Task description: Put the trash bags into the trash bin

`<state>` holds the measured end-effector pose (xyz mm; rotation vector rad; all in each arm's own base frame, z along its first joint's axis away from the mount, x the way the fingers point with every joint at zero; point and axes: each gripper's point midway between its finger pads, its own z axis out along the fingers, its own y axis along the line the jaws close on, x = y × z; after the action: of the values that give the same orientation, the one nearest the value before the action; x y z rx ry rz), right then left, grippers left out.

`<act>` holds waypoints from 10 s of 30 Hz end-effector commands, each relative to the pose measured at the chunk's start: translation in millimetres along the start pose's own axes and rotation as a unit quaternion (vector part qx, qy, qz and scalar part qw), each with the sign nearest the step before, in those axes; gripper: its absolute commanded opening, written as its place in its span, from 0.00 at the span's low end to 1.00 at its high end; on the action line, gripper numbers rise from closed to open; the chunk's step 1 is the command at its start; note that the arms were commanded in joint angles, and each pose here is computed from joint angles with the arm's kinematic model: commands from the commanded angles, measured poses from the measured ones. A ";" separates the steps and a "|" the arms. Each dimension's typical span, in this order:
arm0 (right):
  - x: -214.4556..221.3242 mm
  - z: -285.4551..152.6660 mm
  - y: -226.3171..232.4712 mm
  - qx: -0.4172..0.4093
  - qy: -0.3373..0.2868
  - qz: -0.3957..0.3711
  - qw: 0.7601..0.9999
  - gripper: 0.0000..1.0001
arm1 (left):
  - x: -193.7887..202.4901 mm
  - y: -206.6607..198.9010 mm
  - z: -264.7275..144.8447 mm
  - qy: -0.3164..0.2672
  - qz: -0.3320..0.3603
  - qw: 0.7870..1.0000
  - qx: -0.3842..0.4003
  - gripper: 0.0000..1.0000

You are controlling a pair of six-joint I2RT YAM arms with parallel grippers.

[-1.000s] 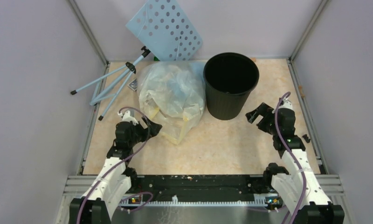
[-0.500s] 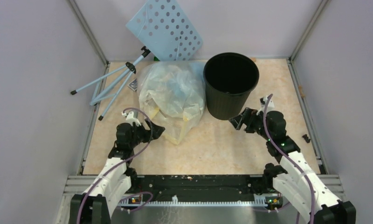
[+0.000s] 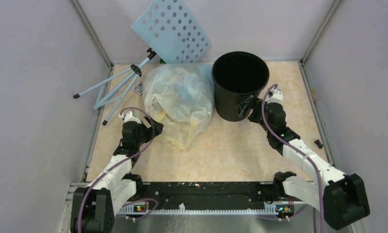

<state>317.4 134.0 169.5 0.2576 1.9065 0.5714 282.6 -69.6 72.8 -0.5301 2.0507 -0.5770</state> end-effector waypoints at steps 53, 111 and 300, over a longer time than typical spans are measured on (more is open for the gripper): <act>39.1 -27.4 53.5 0.051 0.064 -0.173 0.982 0.73 | 9.4 -107.2 -72.8 -0.001 0.080 0.986 0.144 0.81; -7.9 -43.8 162.4 -0.212 -0.017 -0.326 0.921 0.63 | -60.2 -270.4 -40.0 0.004 0.102 0.972 0.210 0.00; 48.6 26.0 176.3 -0.192 0.068 0.009 0.979 0.00 | -10.9 -207.5 -0.7 0.144 0.273 0.941 0.141 0.00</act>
<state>336.6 296.2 155.4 0.2988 1.9921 0.8138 303.1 -221.5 209.3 0.3466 2.2283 -0.5832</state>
